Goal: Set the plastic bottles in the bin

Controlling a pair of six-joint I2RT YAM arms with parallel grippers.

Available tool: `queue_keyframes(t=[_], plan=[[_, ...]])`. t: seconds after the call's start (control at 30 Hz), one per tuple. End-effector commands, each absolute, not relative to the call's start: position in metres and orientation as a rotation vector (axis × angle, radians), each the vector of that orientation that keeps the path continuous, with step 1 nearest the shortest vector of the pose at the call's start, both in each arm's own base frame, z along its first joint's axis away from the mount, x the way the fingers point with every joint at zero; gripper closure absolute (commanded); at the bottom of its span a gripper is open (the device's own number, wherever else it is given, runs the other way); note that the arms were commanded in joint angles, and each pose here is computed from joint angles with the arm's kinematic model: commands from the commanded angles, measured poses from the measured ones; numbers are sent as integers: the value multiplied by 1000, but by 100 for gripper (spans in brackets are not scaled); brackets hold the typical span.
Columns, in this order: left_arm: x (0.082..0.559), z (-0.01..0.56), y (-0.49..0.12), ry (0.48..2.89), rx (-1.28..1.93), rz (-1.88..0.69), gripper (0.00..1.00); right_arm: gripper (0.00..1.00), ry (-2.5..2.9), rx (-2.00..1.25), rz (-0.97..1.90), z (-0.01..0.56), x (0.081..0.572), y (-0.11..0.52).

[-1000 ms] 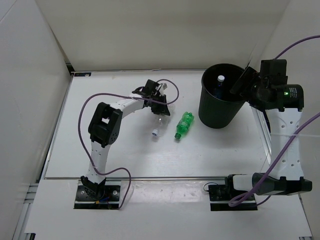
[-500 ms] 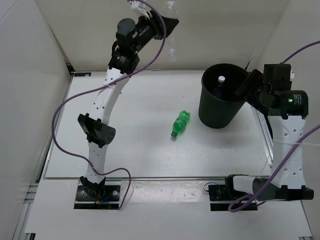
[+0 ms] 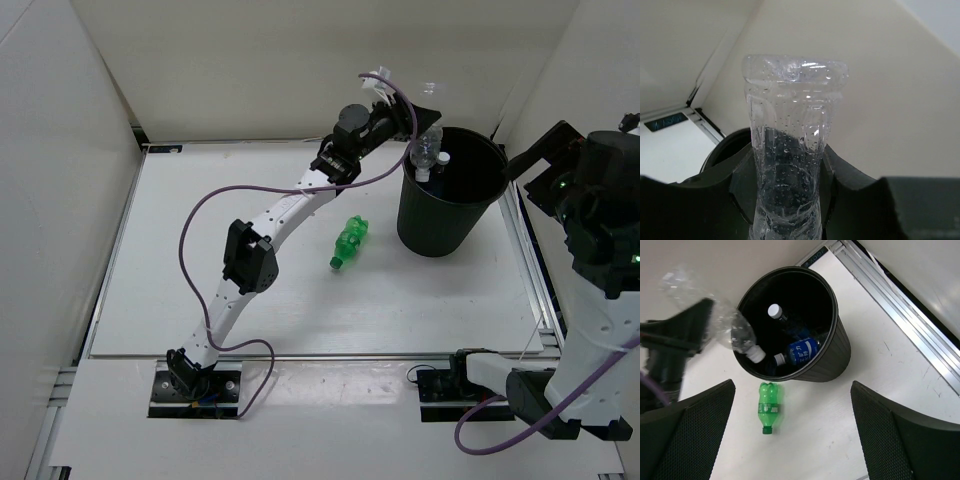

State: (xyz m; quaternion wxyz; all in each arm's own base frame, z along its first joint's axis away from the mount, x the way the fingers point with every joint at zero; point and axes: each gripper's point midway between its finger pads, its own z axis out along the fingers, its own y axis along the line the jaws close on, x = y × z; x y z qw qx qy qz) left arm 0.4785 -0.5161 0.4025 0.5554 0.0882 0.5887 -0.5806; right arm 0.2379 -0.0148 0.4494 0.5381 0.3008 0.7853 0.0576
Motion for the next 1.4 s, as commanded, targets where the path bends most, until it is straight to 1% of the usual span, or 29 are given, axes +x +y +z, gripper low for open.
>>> queue_keyframes(t=[0.0,0.03,0.07,0.1,0.13,0.17,0.2,0.27,0.3,0.37,0.4,0.47,0.5,0.6,0.63,0.67,0.7,0.73,0.87,0.93,1.07,1.17,1.27,1.37], plan=[[453,475,-504,1208,177,-1429,65,0,1850,676,120,455,228,-17],[449,472,-509,1222,183,-1434,53,0,1858,677,117,452,223,-17],[447,472,-509,1223,192,-1439,43,0,1865,678,115,448,221,-17],[445,472,-508,1227,219,-1415,30,0,1868,678,114,446,219,-17],[439,474,-510,1233,234,-1408,20,0,1882,680,108,442,220,-17],[435,478,-508,1233,254,-1396,1,0,1883,680,108,440,217,-17],[427,493,-499,1219,265,-1380,0,0,1903,683,100,433,219,-17],[426,497,-486,1239,331,-1290,0,0,1909,693,103,431,220,-17],[408,512,-475,1227,390,-1272,0,0,1912,689,112,431,220,-15],[407,507,-453,1251,467,-1107,0,0,1925,684,119,428,221,-13],[396,498,-433,1287,481,-1034,0,0,1928,679,128,427,221,-12],[397,466,-411,1364,498,-890,0,0,1953,683,119,418,225,-12],[393,428,-394,1478,493,-842,0,0,1957,678,130,418,225,-10],[399,363,-360,1679,453,-825,0,0,1990,668,148,410,227,-5],[393,323,-349,1785,454,-821,0,0,1990,668,148,410,227,-5],[393,305,-340,1829,447,-824,0,0,2002,665,154,407,228,-3],[387,285,-341,1872,470,-838,0,0,1996,659,166,408,229,-2],[382,251,-334,1943,489,-830,0,0,2005,660,163,405,230,-2],[371,183,-336,2088,618,-852,0,0,2016,642,176,406,232,1],[377,155,-338,2157,615,-829,0,0,2024,643,173,404,235,1],[401,126,-340,2213,572,-737,0,0,2030,629,177,404,235,3],[413,109,-348,2243,559,-739,0,0,2038,607,192,405,237,6],[410,86,-354,2294,565,-771,0,0,2039,598,187,406,239,6],[403,77,-359,2332,548,-830,0,0,2050,590,179,404,241,6]])
